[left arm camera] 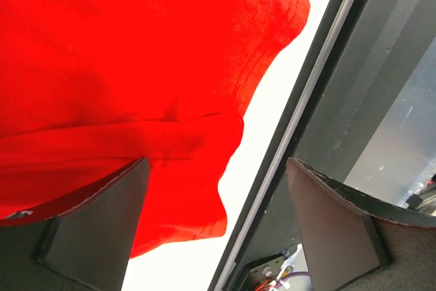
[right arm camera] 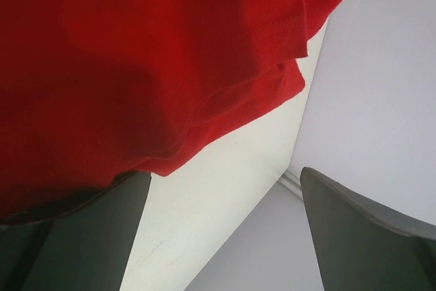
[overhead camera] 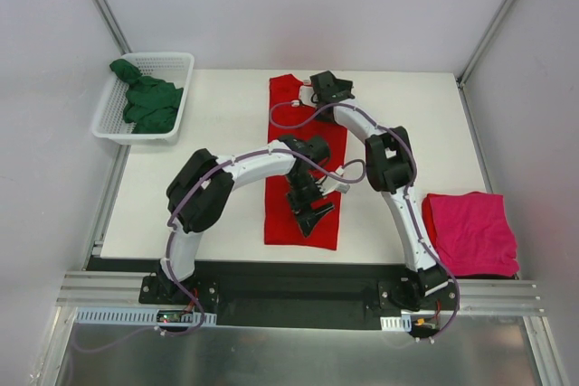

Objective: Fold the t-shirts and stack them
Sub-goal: Rotate the tshirt 90 degrees

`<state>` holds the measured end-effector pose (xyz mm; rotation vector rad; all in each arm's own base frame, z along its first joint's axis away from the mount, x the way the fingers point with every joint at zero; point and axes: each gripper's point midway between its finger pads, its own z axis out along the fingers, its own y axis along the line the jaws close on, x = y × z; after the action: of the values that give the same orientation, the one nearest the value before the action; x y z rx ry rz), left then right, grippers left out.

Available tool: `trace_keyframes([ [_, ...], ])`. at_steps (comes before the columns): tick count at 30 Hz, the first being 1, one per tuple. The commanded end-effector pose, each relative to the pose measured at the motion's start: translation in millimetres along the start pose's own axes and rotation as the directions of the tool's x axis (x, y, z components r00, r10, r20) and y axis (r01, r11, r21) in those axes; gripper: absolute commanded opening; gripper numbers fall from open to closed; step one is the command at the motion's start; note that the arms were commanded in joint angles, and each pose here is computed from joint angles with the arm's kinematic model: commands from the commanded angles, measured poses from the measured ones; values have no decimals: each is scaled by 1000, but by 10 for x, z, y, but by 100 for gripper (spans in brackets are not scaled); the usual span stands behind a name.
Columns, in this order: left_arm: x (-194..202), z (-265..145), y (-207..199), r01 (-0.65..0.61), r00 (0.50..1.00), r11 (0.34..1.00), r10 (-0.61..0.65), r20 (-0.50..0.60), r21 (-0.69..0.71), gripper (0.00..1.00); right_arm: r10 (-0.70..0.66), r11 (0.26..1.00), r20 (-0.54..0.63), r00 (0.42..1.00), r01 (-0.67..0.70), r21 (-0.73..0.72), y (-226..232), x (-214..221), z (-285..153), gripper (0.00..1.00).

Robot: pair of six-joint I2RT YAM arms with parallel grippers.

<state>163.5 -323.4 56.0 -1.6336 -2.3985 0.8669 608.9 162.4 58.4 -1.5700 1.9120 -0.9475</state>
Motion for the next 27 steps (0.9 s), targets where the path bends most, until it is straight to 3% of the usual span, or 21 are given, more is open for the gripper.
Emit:
trace_keyframes([
  [1,-5,-220,-71,-53,998,998,54,43,-20,82,82,996,39,996,-80,-35,-19,-15,-256,97],
  [12,387,-447,82,9,997,997,-3,82,-77,82,335,933,72,940,-319,-167,-184,197,-1059,97],
  [20,166,-351,239,-23,995,997,30,99,-69,82,370,929,160,915,-368,-45,-532,-35,-1085,97],
  [27,-10,-226,214,-36,993,999,39,107,-27,81,411,911,249,877,-392,-124,-321,-455,-717,96],
])
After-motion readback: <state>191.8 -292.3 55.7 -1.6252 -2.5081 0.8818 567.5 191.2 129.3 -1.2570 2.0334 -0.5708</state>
